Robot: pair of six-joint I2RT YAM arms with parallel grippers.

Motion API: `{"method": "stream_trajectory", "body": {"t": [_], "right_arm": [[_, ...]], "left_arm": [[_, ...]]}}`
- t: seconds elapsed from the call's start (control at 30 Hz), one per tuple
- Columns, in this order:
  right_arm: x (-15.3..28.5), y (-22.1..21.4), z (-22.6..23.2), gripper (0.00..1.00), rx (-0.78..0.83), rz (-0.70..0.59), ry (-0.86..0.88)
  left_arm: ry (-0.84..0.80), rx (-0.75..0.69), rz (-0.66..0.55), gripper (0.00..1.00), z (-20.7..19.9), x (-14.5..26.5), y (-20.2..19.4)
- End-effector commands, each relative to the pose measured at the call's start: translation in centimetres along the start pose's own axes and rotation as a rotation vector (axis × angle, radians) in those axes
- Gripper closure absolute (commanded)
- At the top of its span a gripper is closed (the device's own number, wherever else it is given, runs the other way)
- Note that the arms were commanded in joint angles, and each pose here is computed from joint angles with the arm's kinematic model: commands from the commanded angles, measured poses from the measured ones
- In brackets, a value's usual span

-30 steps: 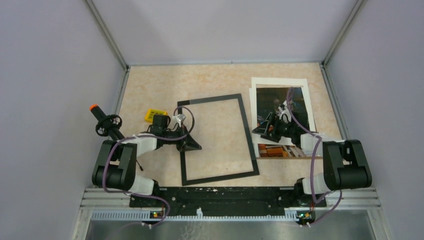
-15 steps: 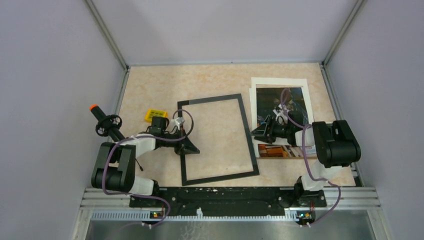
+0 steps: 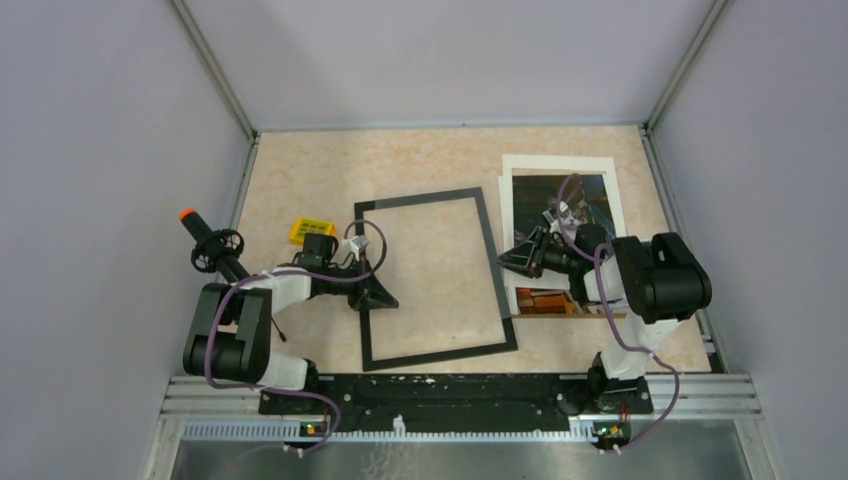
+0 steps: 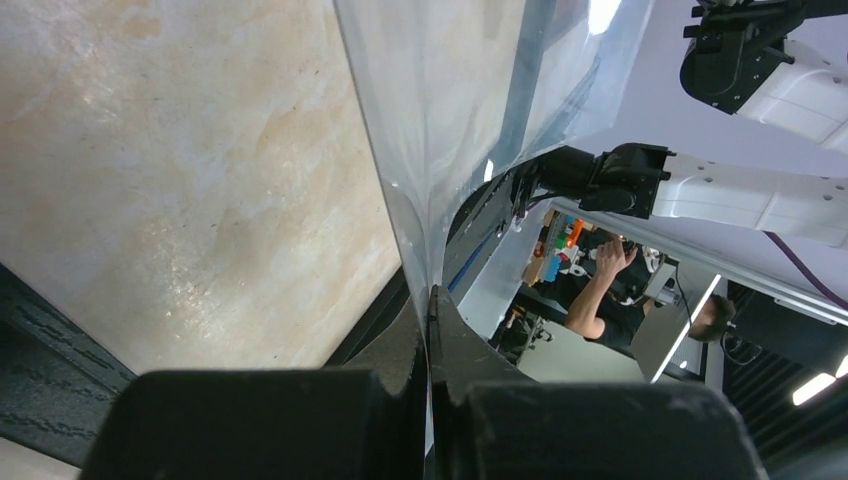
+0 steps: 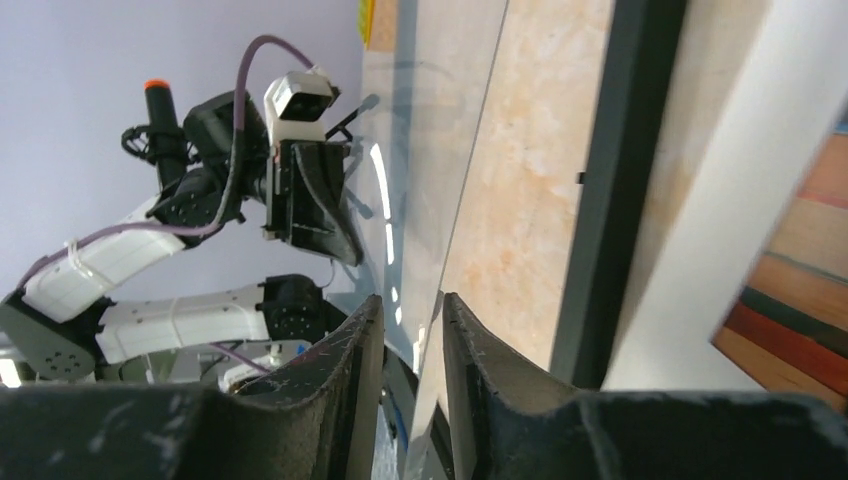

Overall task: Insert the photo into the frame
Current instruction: Place the photo frame item in the photo frame.

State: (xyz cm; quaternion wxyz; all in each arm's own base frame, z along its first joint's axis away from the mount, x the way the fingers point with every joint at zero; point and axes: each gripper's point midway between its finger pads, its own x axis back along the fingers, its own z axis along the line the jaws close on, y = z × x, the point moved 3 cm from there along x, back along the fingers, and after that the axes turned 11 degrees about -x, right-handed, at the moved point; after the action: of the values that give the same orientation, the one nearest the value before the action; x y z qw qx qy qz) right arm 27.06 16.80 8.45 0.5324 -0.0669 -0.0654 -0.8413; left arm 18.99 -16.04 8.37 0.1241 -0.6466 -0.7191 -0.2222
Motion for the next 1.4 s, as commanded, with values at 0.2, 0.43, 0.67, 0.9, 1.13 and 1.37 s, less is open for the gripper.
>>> {"method": "stream_trajectory", "body": {"t": [0.2,0.43,0.67,0.9,1.13,1.37], "right_arm": [[-2.8,-1.0,1.8,0.62,0.122,0.044,0.082],[-3.3,-0.5,0.4,0.57,0.124,0.046,0.017],[-4.9,-0.9,-0.9,0.62,0.151,0.075,-0.112],[-5.3,-0.7,-1.2,1.0,0.157,0.063,-0.172],[-5.4,-1.8,-1.4,1.0,0.084,0.084,-0.11],[-5.5,-2.3,-1.8,1.0,-0.009,0.083,-0.089]], "left_arm": [[0.006,-0.034,-0.01,1.0,-0.3,0.2,0.5],[0.025,-0.036,-0.015,1.0,-0.2,0.4,0.5],[0.049,-0.014,-0.006,0.98,0.0,0.4,0.5],[0.176,-0.006,-0.079,0.47,0.3,1.2,1.1],[0.322,0.052,-0.178,0.14,1.1,2.4,1.0],[0.431,0.062,-0.283,0.02,1.7,3.6,1.5]]}}
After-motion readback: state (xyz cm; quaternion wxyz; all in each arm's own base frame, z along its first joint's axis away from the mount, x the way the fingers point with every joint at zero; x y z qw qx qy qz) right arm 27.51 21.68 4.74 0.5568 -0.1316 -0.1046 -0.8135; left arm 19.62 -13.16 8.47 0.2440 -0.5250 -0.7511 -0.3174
